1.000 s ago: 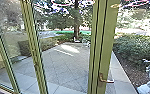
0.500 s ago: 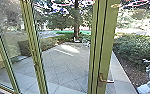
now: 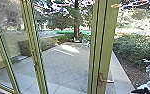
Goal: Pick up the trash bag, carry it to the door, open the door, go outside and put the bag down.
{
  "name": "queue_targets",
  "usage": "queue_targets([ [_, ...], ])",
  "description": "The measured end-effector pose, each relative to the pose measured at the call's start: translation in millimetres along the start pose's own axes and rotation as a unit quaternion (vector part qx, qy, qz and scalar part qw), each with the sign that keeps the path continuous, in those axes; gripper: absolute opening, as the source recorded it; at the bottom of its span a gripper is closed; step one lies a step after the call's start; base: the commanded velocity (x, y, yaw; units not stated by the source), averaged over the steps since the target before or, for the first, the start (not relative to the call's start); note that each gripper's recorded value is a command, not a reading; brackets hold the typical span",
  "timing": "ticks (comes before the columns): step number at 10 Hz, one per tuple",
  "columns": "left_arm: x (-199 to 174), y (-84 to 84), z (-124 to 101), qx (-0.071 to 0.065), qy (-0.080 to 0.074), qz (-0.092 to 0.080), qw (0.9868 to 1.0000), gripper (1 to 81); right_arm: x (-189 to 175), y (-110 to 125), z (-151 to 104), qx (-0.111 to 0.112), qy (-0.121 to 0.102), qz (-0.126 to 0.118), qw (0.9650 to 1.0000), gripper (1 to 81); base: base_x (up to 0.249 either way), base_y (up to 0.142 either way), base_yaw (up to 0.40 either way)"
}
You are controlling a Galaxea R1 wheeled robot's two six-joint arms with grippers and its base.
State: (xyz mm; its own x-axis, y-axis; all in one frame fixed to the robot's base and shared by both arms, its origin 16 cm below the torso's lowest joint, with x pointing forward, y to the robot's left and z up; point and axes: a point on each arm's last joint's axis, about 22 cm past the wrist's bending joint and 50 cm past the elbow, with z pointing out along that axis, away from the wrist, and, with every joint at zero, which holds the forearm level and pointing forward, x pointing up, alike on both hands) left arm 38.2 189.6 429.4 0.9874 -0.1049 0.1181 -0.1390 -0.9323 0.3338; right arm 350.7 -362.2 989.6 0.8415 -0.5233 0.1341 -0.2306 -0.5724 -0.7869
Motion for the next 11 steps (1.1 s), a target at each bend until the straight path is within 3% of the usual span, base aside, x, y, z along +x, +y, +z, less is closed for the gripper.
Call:
queue_targets([
  [3, 0.3, 1.6, 2.4, 0.005, 0.0, 0.0, 1.0, 1.0, 19.0, -16.1, 13.8, -0.005, -0.014, 0.027, 0.9995, 81.1, 0.0, 0.0, 0.0],
  [5, 0.3, 3.5, 4.3, 0.007, -0.001, -0.001, 1.0, 1.0, 38.4, -16.6, 26.5, -0.014, -0.012, 0.062, 0.9979, 81.1, 0.0, 0.0, 0.0],
  [7, 0.3, 2.1, 4.1, 0.009, -0.001, -0.001, 1.0, 1.0, 38.2, -28.5, 48.0, -0.014, -0.031, 0.075, 0.9966, 81.1, 0.0, 0.0, 0.0],
  [8, 0.3, 2.1, 4.1, 0.009, -0.001, -0.001, 1.0, 1.0, 44.8, -39.5, 50.7, -0.009, -0.029, 0.081, 0.9963, 81.1, 0.0, 0.0, 0.0],
  [11, 0.6, 2.3, 4.3, 0.009, -0.001, -0.002, 1.0, 1.0, 53.4, -49.2, 65.1, -0.016, -0.03, 0.138, 0.9899, 81.1, 0.0, 0.0, 0.0],
])
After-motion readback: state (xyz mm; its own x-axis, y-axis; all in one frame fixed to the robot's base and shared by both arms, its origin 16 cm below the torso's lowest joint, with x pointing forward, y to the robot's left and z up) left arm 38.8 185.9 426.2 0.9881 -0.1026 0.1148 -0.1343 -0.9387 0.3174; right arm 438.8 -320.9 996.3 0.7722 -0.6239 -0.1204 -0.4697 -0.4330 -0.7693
